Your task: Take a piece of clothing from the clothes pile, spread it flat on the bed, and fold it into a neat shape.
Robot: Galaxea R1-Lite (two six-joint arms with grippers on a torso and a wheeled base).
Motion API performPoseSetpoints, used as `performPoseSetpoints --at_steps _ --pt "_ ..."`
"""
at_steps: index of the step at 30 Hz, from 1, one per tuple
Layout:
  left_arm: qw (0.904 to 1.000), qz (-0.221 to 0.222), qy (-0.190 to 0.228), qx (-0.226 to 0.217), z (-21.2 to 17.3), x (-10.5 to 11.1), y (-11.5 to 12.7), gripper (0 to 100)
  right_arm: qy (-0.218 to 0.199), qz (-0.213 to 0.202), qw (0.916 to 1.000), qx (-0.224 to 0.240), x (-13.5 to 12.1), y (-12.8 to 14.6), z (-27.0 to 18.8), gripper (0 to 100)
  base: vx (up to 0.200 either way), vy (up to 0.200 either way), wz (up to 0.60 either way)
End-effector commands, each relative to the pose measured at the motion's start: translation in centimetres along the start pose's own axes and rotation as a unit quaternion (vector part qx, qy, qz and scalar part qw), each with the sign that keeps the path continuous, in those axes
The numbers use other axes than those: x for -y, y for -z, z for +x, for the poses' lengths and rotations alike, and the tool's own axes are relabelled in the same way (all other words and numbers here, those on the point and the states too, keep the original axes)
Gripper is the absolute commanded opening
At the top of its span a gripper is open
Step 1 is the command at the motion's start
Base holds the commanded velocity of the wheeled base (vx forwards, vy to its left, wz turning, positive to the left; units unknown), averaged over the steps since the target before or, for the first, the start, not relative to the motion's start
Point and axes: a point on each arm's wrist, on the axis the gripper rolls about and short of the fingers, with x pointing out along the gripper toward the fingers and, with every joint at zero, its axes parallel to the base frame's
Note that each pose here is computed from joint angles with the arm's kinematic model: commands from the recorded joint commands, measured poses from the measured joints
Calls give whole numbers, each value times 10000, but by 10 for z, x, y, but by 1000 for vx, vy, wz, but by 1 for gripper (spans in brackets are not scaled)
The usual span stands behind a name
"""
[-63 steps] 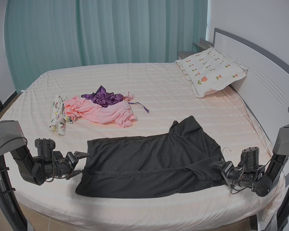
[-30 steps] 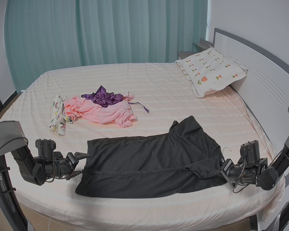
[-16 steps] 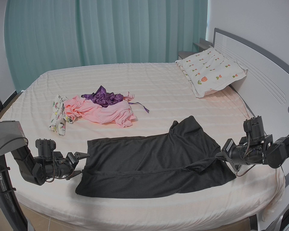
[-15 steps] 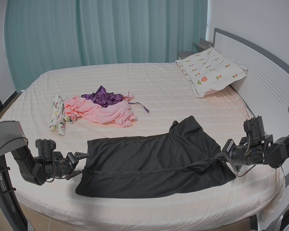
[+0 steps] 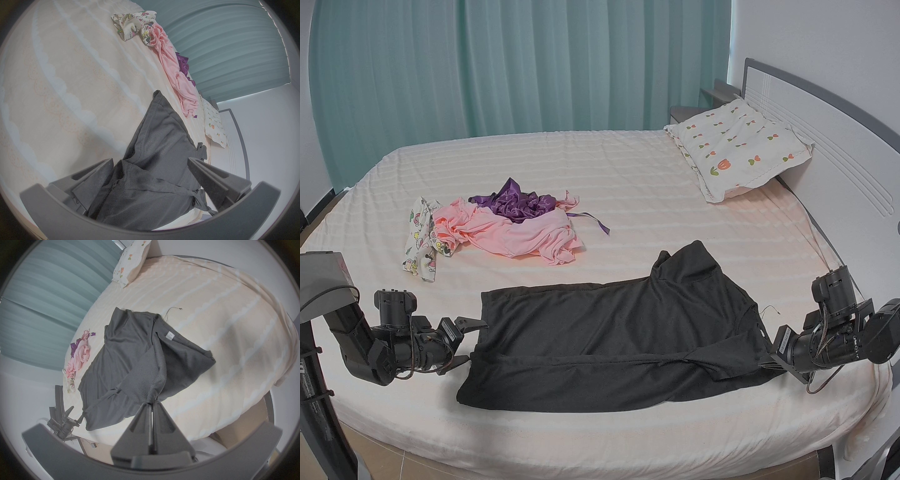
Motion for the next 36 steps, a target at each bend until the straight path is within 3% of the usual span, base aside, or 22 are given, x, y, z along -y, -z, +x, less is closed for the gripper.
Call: performPoseSetpoints --at_steps 1,2,3,9,16,25,28,36 --pt "10000 -6 0 -8 0 0 0 100 136 -1 9998 -153 6 5 6 0 0 0 0" --pt "10000 -9 -6 -12 0 -1 0 100 202 -23 9996 -205 8 6 10 0 0 0 0" --pt "10000 -9 -11 -6 0 -1 0 100 251 -70 9993 -253 9 7 12 100 0 0 0" --pt "10000 -9 -6 -12 1 -1 0 100 402 -308 9982 -308 18 8 17 100 0 0 0" --pt "10000 -1 -21 -15 1 -2 1 100 108 -269 9996 74 14 -7 21 100 0 0 0" --pt "10000 3 -26 -20 1 -2 1 100 -138 -350 9987 334 12 -18 67 100 0 0 0" --pt "10000 3 -26 -20 1 -2 1 100 -129 -560 9975 419 19 -22 89 100 0 0 0" --pt "10000 3 -26 -20 1 -2 1 100 -213 -786 9942 707 28 -31 103 100 0 0 0"
